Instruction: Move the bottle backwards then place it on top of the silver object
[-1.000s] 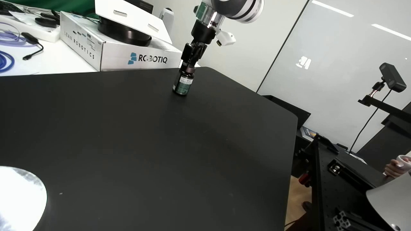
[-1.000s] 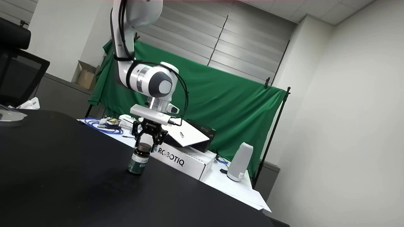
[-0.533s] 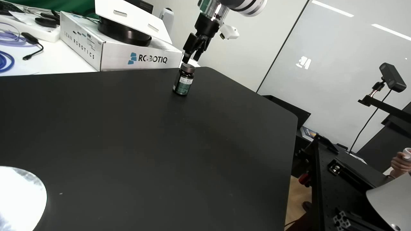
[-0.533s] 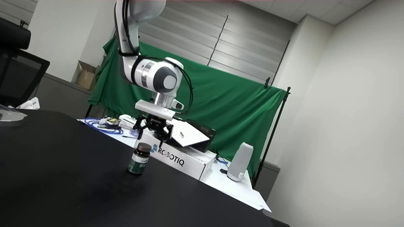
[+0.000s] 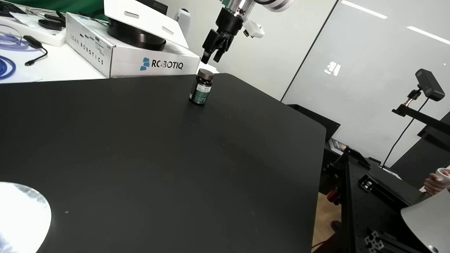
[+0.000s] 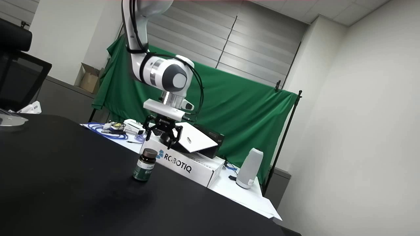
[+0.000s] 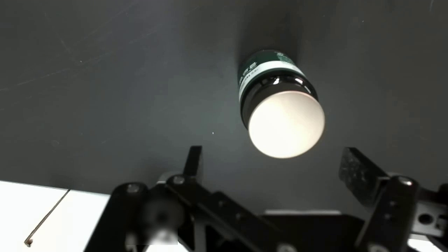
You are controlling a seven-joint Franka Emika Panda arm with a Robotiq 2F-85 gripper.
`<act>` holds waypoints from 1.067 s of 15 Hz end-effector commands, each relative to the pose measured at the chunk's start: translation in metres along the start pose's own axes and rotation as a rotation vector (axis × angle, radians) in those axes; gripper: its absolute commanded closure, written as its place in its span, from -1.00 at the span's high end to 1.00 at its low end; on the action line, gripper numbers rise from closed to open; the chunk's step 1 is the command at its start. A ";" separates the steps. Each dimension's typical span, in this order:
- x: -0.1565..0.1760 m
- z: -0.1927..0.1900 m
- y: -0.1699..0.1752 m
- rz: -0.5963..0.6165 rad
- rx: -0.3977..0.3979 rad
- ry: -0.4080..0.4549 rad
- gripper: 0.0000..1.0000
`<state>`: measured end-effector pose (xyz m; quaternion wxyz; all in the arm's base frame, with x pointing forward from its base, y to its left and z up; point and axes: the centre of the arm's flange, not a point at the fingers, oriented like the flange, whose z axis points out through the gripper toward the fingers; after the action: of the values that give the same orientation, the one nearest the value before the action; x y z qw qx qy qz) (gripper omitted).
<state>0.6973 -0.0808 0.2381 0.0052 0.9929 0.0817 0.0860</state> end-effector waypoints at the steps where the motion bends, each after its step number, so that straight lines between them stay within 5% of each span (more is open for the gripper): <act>1: -0.003 0.002 0.002 0.014 0.020 -0.025 1.00; 16: -0.005 0.036 -0.006 -0.015 0.044 -0.046 1.00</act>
<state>0.6905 -0.0755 0.2021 -0.0085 0.9947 0.0875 0.0528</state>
